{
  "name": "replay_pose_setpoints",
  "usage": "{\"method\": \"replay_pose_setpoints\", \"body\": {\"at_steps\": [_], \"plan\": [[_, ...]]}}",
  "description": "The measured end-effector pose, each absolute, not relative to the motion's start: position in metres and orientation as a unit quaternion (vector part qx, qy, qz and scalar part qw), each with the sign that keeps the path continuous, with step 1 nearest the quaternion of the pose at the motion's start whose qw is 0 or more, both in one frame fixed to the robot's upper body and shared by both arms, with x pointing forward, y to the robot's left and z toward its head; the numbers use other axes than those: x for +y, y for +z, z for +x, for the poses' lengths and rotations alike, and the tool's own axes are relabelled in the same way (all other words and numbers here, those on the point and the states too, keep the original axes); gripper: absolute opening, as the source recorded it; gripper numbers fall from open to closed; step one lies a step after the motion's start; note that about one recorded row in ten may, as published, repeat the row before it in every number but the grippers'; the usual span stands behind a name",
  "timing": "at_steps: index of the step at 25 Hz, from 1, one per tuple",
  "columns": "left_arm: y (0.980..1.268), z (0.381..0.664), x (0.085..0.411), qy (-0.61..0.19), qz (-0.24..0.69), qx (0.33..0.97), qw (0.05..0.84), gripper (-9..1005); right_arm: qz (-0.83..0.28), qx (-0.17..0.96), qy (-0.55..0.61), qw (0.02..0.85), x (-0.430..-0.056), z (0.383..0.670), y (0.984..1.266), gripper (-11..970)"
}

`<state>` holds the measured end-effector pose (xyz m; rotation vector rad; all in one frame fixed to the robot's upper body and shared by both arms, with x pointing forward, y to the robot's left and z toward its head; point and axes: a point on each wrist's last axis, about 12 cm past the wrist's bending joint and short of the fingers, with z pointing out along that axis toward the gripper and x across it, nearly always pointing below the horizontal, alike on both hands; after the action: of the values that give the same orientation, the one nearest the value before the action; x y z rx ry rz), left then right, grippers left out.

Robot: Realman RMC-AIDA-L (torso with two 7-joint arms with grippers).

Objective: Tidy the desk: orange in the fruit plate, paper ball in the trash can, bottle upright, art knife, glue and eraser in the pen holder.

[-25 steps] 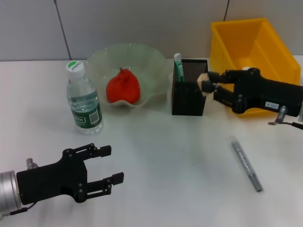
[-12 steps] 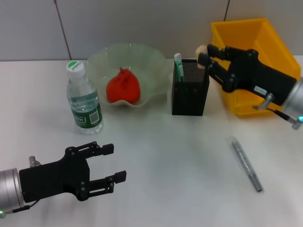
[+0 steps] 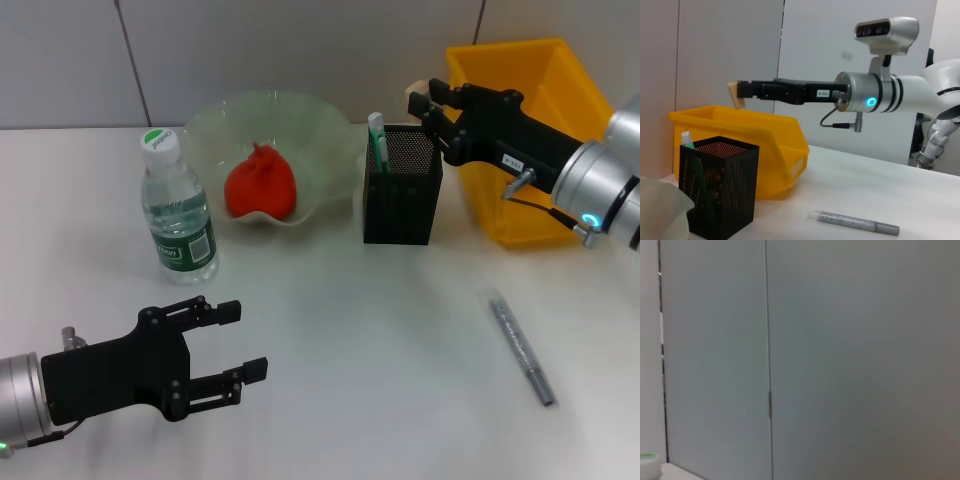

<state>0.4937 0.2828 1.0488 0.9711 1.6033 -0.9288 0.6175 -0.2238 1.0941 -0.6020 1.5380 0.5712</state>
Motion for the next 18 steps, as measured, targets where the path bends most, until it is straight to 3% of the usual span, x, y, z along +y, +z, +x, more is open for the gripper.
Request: {"method": "replay_pose_setpoints", "body": {"at_steps": [18], "plan": [[1.0499, 0.4964, 0.2818, -0.382, 0.404, 0.662, 0.502, 752, -0.256, 0.698, 0.242, 0.624, -0.2171, 0.6246, 1.0888, 272]]}}
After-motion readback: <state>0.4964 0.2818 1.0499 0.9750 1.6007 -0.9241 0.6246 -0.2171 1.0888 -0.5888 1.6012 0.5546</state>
